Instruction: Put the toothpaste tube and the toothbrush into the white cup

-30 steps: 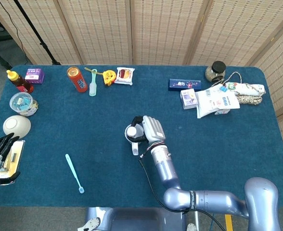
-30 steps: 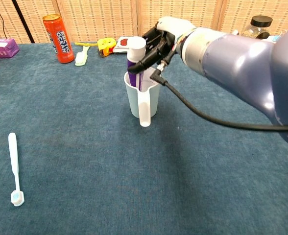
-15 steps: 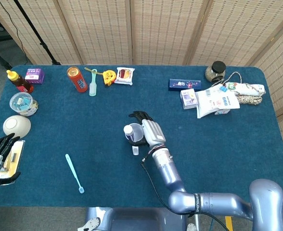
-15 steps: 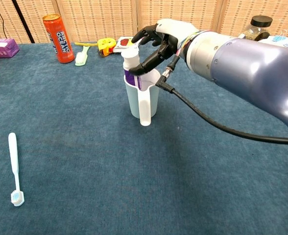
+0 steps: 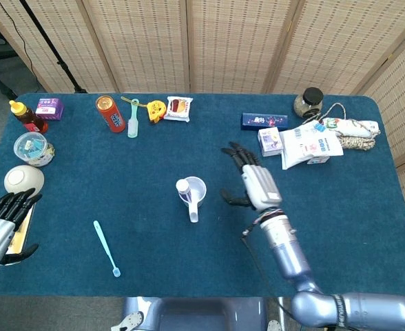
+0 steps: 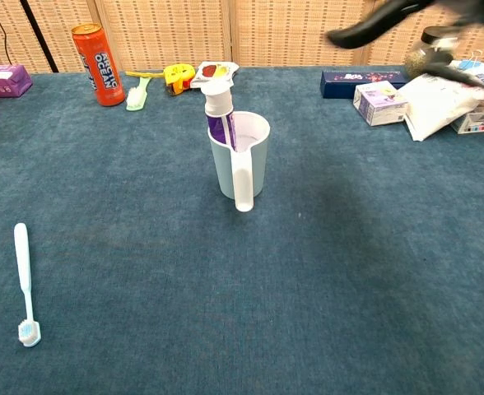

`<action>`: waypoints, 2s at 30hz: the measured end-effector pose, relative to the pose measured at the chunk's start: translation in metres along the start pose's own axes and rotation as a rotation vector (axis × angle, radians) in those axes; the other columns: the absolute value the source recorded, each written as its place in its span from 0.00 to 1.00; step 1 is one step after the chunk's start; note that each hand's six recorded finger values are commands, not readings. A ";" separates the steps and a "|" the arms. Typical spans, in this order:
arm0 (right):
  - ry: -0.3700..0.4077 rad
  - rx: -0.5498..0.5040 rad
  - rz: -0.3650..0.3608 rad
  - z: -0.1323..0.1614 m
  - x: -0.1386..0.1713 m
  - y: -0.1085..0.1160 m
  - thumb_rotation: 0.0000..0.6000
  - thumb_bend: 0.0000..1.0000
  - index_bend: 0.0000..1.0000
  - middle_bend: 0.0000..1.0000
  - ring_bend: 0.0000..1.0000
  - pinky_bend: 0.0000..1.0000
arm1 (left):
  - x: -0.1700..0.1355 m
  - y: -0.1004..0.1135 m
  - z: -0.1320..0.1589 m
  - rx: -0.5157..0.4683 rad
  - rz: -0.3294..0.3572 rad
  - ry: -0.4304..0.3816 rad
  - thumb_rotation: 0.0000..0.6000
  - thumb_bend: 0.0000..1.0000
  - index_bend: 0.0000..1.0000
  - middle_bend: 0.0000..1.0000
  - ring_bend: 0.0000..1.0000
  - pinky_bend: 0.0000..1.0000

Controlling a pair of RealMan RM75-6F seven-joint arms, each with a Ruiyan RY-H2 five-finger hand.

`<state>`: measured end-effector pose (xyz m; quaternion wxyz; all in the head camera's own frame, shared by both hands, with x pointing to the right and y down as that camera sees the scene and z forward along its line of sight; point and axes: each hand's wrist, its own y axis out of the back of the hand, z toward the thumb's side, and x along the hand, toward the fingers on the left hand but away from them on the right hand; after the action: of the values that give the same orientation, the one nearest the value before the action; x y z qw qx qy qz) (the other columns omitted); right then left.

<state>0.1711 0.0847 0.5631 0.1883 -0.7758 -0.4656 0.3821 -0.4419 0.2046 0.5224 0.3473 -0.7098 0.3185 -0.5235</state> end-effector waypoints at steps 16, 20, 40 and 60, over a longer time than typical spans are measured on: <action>-0.104 0.515 -0.178 -0.175 0.085 0.112 1.00 0.00 0.00 0.00 0.00 0.00 | 0.016 -0.027 0.030 0.217 0.011 -0.375 1.00 0.20 0.00 0.00 0.00 0.00; -0.214 0.582 -0.180 -0.222 0.131 0.121 1.00 0.00 0.00 0.00 0.00 0.00 | 0.021 -0.039 0.039 0.242 -0.013 -0.481 1.00 0.21 0.00 0.00 0.00 0.00; -0.343 0.523 -0.259 -0.231 0.196 0.114 1.00 0.00 0.00 0.00 0.00 0.00 | 0.072 -0.113 0.051 0.381 -0.231 -0.643 1.00 0.28 0.15 0.00 0.00 0.00; -0.336 0.491 -0.257 -0.230 0.195 0.113 1.00 0.00 0.00 0.00 0.00 0.00 | 0.082 -0.162 0.055 0.417 -0.283 -0.607 1.00 0.36 0.27 0.00 0.00 0.00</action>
<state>0.4668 0.2125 0.5546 0.3373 -0.5680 -0.4783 0.5787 -0.3543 0.2366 0.6879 0.4870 -0.7834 -0.0126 -0.3860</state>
